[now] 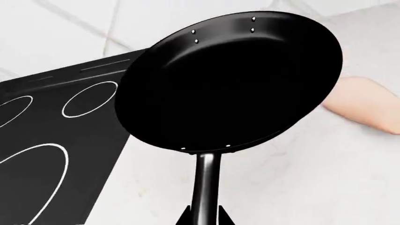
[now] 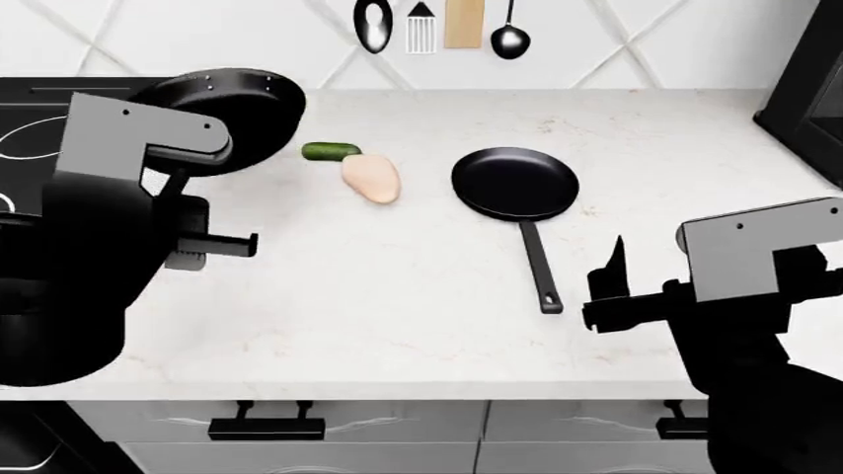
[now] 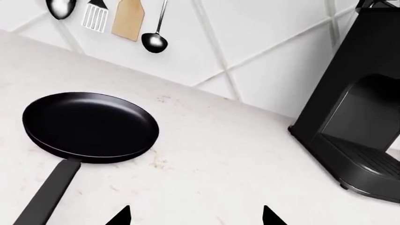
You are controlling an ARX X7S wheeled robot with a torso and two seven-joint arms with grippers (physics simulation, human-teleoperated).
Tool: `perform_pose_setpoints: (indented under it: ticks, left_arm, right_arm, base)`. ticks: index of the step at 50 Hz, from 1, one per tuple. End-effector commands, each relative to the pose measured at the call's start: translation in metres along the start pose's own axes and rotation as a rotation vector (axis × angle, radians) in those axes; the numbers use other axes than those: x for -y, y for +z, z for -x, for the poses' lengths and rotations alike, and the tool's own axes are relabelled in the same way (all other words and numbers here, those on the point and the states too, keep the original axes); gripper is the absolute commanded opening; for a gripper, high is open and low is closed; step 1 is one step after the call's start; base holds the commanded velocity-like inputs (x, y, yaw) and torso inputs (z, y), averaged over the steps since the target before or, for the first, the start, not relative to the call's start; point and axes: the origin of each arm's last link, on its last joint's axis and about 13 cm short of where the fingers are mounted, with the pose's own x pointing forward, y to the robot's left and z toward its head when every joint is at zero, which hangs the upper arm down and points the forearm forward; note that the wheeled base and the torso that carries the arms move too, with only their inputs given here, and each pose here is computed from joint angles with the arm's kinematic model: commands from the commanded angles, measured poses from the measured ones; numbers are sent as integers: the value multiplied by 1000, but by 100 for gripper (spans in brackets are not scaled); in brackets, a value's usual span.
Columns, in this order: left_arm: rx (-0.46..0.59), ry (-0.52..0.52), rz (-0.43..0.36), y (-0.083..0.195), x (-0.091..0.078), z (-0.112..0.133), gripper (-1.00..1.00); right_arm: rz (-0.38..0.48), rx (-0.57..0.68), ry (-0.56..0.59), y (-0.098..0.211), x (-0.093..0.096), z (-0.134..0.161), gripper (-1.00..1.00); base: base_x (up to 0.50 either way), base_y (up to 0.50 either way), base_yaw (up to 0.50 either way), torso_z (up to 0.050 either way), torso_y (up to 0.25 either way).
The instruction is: Place both pans onto different burners. Then place the pickle and the chicken breast on different pans.
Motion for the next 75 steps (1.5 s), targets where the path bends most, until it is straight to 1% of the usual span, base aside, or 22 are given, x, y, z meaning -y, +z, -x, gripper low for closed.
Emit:
perform_pose_setpoints:
  ticks: [1, 4, 7, 12, 18, 20, 23, 27, 31, 34, 39, 46, 49, 55, 63, 75]
  left_arm:
    - [215, 101, -14, 40, -15, 29, -100]
    - [231, 117, -30, 44, -19, 35, -100]
    - [239, 128, -40, 46, -22, 40, -100]
    - [255, 135, -44, 50, -27, 49, -100]
    - [279, 129, -47, 54, -30, 57, -100]
    - [294, 121, -50, 55, -31, 61, -100]
    - [311, 116, -58, 56, -33, 64, -100]
    - [325, 115, -63, 56, -35, 64, -100]
    - [346, 111, -85, 55, -34, 64, -100]
    - [353, 93, -72, 56, -35, 64, -100]
    - [373, 78, -39, 58, -36, 66, -100]
    - [401, 80, -32, 58, -36, 66, -100]
    - [410, 81, -34, 58, -36, 66, -100]
    - [408, 92, -34, 56, -37, 65, -100]
    - [405, 105, -35, 54, -38, 65, -100]
    - [401, 104, -43, 52, -36, 63, -100]
  right_arm:
    - [-1, 4, -1, 1, 0, 0, 100]
    - [-5, 13, 4, 6, 0, 1, 100]
    - [-19, 31, 13, 21, 2, 3, 100]
    - [-43, 57, 38, 60, 7, 3, 100]
    - [-80, 46, 86, 102, 10, -1, 100]
    - [-89, 34, 98, 111, 9, -3, 100]
    - [-106, -2, 118, 117, 6, -9, 100]
    - [-181, -79, 161, 123, 0, -17, 100]
    - [-194, -185, 200, 128, -6, -22, 100]
    - [-195, -246, 221, 131, -9, -25, 100]
    - [-185, -307, 249, 131, -14, -34, 100]
    - [-205, -348, 210, 129, -18, -48, 100]
    - [-202, -369, 195, 122, -23, -54, 100]
    - [-209, -416, 217, 106, -34, -62, 100]
    - [-169, -488, 233, 91, -42, -64, 100]
    - [-183, -525, 263, 70, -55, -70, 100]
  base:
    - [0, 0, 0, 0, 0]
    - [0, 0, 0, 0, 3]
    - [0, 0, 0, 0, 3]
    - [0, 0, 0, 0, 2]
    - [0, 0, 0, 0, 2]
    - [0, 0, 0, 0, 5]
    - [0, 0, 0, 0, 3]
    - [0, 0, 0, 0, 0]
    - [0, 0, 0, 0, 3]
    - [0, 0, 0, 0, 4]
    - [0, 0, 0, 0, 2]
    - [0, 0, 0, 0, 3]
    - [0, 0, 0, 0, 0]
    - [0, 0, 0, 0, 3]
    - [0, 0, 0, 3, 1]
    - [0, 0, 0, 0, 3]
